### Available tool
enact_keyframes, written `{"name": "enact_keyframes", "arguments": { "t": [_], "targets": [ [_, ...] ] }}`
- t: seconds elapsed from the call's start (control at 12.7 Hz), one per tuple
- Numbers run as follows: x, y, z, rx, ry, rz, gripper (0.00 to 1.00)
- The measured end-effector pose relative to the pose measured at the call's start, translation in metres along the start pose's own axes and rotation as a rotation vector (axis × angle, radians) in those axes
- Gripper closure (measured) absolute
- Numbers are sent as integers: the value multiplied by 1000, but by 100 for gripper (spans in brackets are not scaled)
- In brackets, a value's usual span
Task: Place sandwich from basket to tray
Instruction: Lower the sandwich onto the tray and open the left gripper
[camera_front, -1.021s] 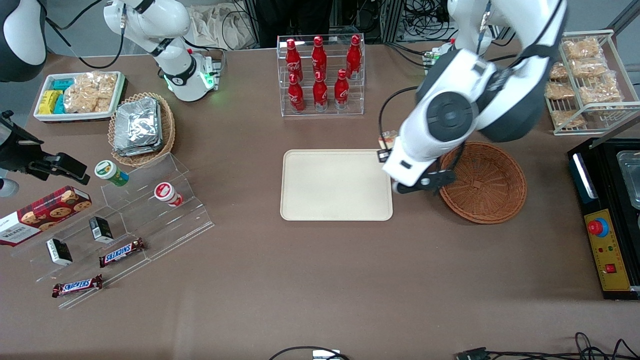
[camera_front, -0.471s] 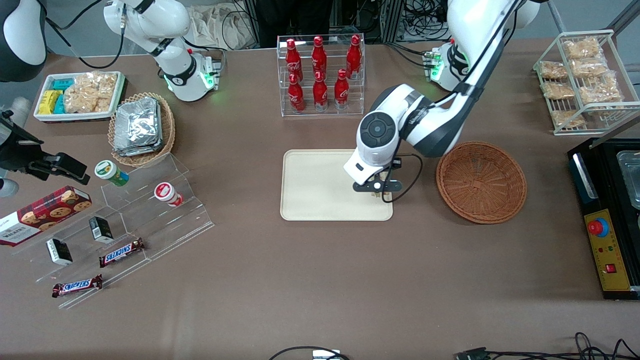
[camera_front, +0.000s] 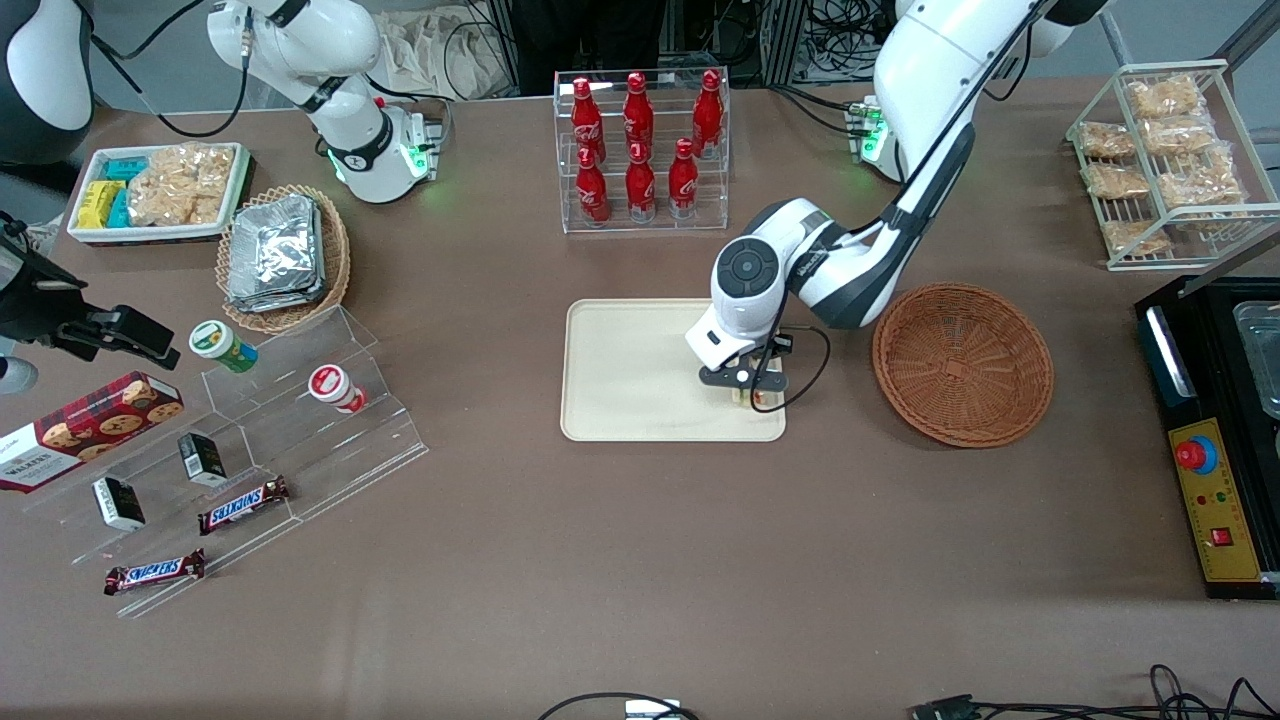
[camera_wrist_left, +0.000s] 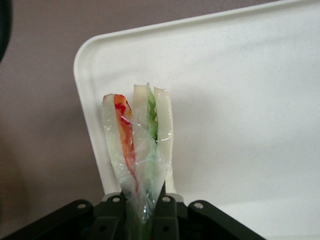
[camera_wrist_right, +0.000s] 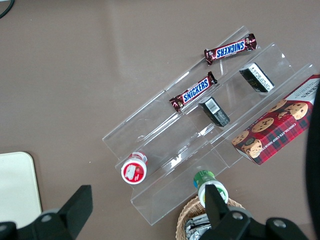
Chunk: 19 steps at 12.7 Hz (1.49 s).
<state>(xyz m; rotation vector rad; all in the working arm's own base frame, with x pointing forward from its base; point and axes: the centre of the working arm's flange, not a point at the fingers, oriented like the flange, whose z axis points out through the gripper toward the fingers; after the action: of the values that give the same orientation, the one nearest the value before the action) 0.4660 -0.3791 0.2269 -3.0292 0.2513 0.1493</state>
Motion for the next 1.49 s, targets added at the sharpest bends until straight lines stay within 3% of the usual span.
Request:
{"name": "enact_keyframes", "arguments": {
  "t": [0.24,0.31,0.86,1.1,1.49],
  "targets": [
    [1,0,18,-24,7,5,81],
    [2,-1,18,-25,8,4,74],
    [16,-28,12,-24,12,-46,0],
    [25,-43,-22,-24,40,-86,0],
    [39,-81,-150,-20,17,-213,0]
  ]
}}
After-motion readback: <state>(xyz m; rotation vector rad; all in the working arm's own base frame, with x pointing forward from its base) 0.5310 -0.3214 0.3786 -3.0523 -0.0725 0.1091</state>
